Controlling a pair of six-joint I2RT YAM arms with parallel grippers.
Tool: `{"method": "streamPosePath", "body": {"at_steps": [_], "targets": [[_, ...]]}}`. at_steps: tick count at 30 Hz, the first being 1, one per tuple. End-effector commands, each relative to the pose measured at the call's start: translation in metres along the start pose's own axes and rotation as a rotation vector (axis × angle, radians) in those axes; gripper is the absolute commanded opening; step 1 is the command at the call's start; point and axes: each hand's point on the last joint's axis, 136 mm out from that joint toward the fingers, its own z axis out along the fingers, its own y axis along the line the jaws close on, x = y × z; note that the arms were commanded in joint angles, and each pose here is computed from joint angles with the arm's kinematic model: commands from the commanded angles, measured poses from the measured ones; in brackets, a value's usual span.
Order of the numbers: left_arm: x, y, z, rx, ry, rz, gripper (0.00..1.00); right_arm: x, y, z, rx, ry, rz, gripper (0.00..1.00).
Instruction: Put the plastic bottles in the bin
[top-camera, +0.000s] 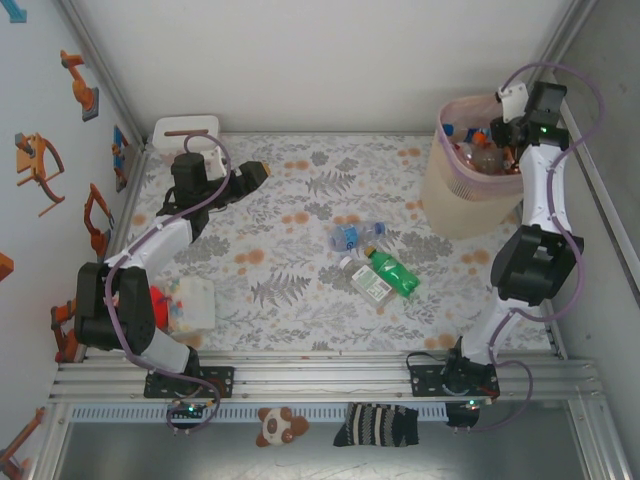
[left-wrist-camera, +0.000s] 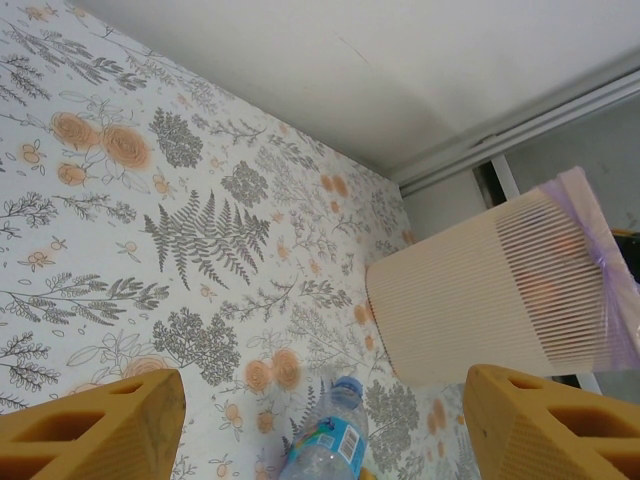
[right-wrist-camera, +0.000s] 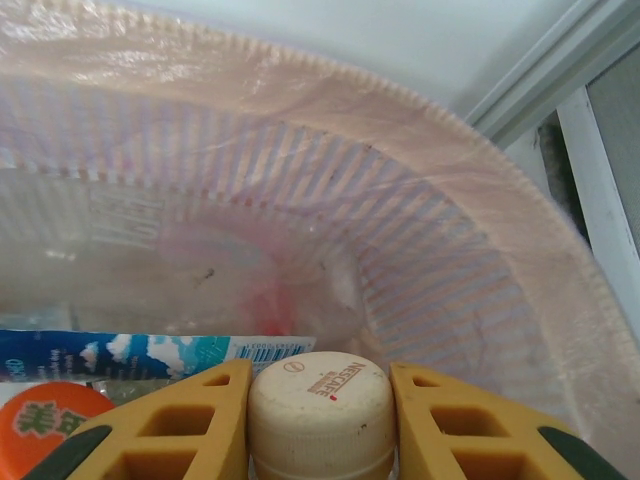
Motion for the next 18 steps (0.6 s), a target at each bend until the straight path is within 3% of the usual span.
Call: {"method": "streamPosePath", "body": {"at_steps": [1, 8, 18], "targets": [[-0.004, -0.011, -0.007, 0.036, -0.019, 0.015, 0.73, 0.011, -0.02, -0.012, 0.075, 0.039, 0.036, 0.33], [-0.004, -0.012, -0.008, 0.037, -0.02, 0.016, 0.73, -0.004, -0.03, -0.042, 0.115, 0.012, 0.105, 0.54], [-0.004, -0.017, -0.01, 0.044, -0.017, 0.028, 0.73, -0.036, -0.022, -0.095, 0.057, -0.099, 0.219, 0.56]]}}
